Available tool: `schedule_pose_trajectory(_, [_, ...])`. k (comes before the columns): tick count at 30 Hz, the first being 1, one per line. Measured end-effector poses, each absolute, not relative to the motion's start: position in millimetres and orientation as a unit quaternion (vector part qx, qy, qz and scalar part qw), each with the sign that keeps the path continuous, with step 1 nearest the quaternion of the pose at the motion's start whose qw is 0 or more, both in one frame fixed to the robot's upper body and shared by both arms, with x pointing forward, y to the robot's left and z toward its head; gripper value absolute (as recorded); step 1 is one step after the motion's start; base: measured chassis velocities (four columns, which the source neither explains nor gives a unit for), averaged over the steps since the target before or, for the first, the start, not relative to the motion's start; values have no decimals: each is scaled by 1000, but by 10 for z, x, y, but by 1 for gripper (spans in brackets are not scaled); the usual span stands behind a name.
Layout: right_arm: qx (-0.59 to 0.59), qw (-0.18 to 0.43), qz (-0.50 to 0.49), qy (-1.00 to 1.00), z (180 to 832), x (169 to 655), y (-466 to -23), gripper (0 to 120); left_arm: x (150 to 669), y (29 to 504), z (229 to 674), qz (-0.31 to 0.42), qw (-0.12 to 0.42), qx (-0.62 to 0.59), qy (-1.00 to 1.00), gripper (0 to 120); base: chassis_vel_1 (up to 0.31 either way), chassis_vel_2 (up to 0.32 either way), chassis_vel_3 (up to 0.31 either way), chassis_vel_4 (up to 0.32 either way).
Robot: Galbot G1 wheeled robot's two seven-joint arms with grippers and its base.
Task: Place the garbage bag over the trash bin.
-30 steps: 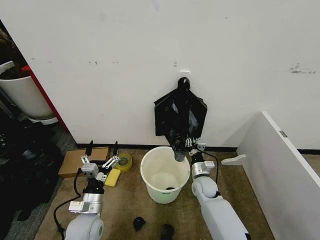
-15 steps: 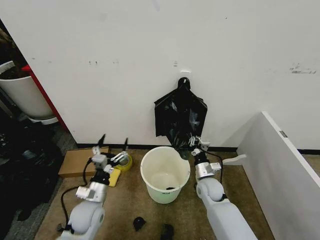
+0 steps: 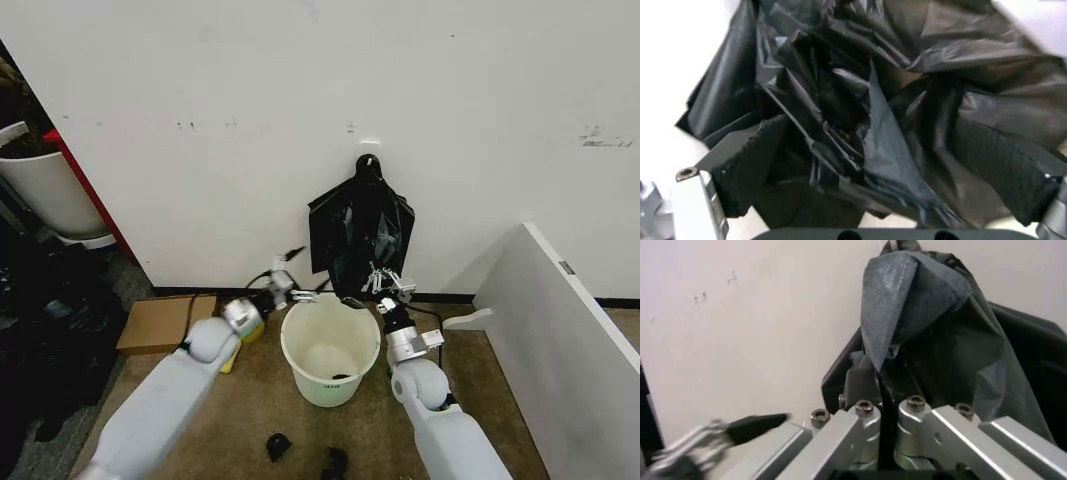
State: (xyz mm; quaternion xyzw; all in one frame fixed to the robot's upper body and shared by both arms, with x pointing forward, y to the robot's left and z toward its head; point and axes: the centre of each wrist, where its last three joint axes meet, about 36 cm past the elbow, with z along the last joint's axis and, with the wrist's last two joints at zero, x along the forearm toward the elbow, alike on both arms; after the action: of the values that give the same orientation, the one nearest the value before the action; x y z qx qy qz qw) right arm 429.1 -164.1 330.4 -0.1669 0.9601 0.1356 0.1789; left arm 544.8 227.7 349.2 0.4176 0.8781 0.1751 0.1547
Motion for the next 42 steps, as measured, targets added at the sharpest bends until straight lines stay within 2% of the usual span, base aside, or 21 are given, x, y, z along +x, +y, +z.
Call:
schedule_pose_trajectory(9, [-170, 180, 132, 960, 3305, 4232, -1618, 0, 5565, 2020, 3408, 178, 148, 411, 882, 99, 0, 0, 0, 0])
schedule_pose_trajectory(13, [-170, 183, 133, 959, 3327, 4202, -1614, 0, 5621, 1975, 3379, 197, 142, 408, 880, 84, 0, 0, 0, 0])
schedule_pose_trajectory(16, [-170, 184, 133, 959, 3338, 4194, -1615, 0, 5635, 1976, 3375, 200, 138, 405, 881, 77, 0, 0, 0, 0])
schedule_pose_trajectory(22, [-171, 186, 132, 958, 3368, 4171, -1625, 0, 5625, 1973, 3334, 192, 130, 399, 887, 51, 0, 0, 0, 0])
schedule_pose_trajectory(25, [-171, 186, 131, 959, 3370, 4168, -1635, 0, 5595, 1972, 3307, 186, 128, 395, 891, 43, 0, 0, 0, 0])
schedule_pose_trajectory(30, [-169, 186, 131, 959, 3371, 4161, -1656, 0, 5497, 1926, 3246, 152, 126, 364, 910, 23, 0, 0, 0, 0])
schedule_pose_trajectory(31, [-169, 186, 131, 959, 3371, 4161, -1656, 0, 5497, 1926, 3246, 152, 126, 364, 910, 23, 0, 0, 0, 0])
schedule_pose_trajectory(36, [-159, 182, 130, 962, 3369, 4136, -1667, 0, 5341, 1887, 3317, 85, 139, 312, 936, 1, 0, 0, 0, 0])
schedule_pose_trajectory(42, [-120, 150, 109, 975, 3316, 3968, -1673, 0, 4987, 1844, 3449, -31, 153, 249, 956, 0, 0, 0, 0, 0])
